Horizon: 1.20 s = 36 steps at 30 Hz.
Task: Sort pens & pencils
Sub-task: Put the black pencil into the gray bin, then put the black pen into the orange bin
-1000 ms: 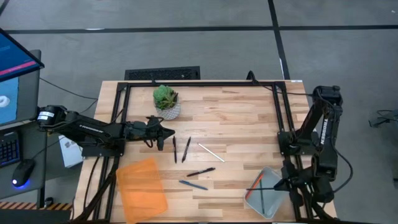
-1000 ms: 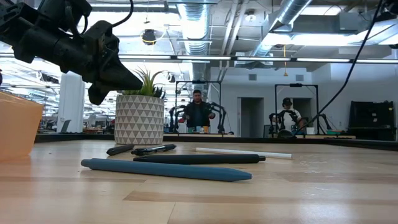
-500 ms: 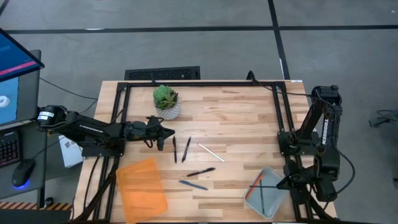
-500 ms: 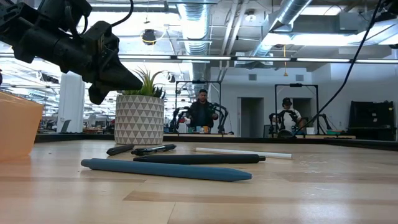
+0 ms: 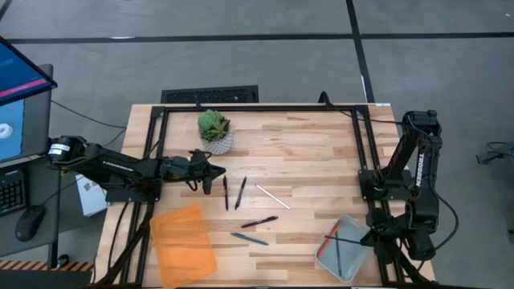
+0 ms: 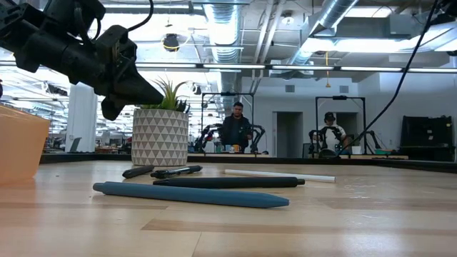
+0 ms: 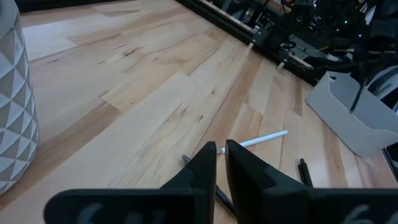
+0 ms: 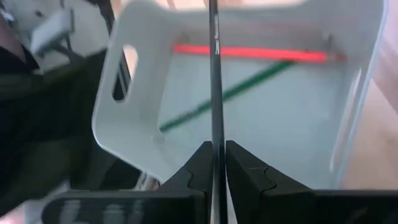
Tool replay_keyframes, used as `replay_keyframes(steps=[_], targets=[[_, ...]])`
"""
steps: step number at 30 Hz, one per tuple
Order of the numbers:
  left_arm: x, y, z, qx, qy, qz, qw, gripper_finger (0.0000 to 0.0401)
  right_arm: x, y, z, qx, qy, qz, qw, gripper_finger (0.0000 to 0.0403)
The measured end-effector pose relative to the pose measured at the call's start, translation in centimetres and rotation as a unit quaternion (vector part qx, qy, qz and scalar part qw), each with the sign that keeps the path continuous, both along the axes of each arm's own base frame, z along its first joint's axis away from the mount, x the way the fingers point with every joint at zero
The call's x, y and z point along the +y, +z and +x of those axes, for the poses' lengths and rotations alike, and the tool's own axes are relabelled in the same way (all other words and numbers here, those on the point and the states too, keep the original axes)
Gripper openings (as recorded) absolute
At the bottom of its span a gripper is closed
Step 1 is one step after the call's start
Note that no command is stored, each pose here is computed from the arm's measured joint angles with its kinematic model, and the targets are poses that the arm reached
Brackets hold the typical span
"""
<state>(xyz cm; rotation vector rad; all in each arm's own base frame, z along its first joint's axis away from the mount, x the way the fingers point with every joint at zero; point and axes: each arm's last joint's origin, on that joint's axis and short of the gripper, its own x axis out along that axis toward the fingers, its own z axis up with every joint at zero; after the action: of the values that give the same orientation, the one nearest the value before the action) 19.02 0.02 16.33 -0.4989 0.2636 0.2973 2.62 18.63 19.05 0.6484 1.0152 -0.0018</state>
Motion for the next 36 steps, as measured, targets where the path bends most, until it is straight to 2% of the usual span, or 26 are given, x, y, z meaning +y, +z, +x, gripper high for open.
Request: replay_keyframes(steps=[7,18,27,31,36], targets=[[0.0,0.0,0.0,0.000,0.000,0.000,1.000,0.0025,-0.1,-0.1,-0.2,0.003,0.009,-0.007,1.000,0.0067],[0.0,0.0,0.0,0.000,0.000,0.000,1.000,0.0025,-1.4,-0.7,-1.5,0.014,-0.004,-0.072,0.997,0.0067],[0.0,0.0,0.0,0.000,0.000,0.002,1.000,0.0025,-1.1,-0.9,-0.6,-0.017,-0.016,-0.082,0.996,0.0067],[0.0,0.0,0.0,0.000,-0.002,0.005,1.000,0.0025,-1.0,-0.9,0.7,-0.076,-0.010,-0.118,0.990,0.0067],[0.0,0.1,0.0,-0.003,-0.001,0.002,1.000,0.0025,-1.3,-0.4,3.2,-0.166,-0.031,-0.175,0.970,0.0067]])
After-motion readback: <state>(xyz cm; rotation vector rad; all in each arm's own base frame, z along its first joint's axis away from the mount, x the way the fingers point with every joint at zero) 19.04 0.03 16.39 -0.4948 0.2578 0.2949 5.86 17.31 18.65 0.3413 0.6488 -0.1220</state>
